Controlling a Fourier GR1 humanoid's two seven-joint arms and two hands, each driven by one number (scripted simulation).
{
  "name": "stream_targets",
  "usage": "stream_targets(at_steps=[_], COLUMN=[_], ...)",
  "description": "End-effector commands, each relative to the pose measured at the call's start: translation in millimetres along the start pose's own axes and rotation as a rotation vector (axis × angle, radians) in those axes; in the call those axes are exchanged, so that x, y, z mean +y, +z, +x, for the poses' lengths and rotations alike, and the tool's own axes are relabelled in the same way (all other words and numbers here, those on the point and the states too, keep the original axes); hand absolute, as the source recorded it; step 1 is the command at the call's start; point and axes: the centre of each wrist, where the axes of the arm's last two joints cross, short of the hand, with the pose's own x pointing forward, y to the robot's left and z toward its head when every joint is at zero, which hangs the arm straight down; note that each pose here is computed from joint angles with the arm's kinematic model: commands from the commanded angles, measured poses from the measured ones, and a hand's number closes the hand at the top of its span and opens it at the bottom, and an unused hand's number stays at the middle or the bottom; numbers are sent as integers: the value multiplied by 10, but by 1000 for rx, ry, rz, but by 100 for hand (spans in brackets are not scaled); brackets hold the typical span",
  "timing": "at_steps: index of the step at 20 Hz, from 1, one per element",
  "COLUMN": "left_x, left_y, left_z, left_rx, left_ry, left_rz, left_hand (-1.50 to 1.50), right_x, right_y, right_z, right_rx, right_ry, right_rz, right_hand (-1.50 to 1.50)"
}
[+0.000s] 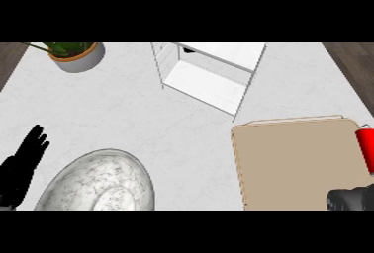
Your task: Pick the bell pepper from the tray and place it in the tiered shelf
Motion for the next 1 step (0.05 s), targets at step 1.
stream_targets(at_steps=[1], left_x=[67], left_y=[25], left_z=[-34], left_rx=[16], left_ry=[-9], left_rz=[40], left_hand=[0], right_x=[-349], right_y=[171], right_z=[-125], right_rx=[118], right_ry=[112], right_rz=[37], right_hand=[-150])
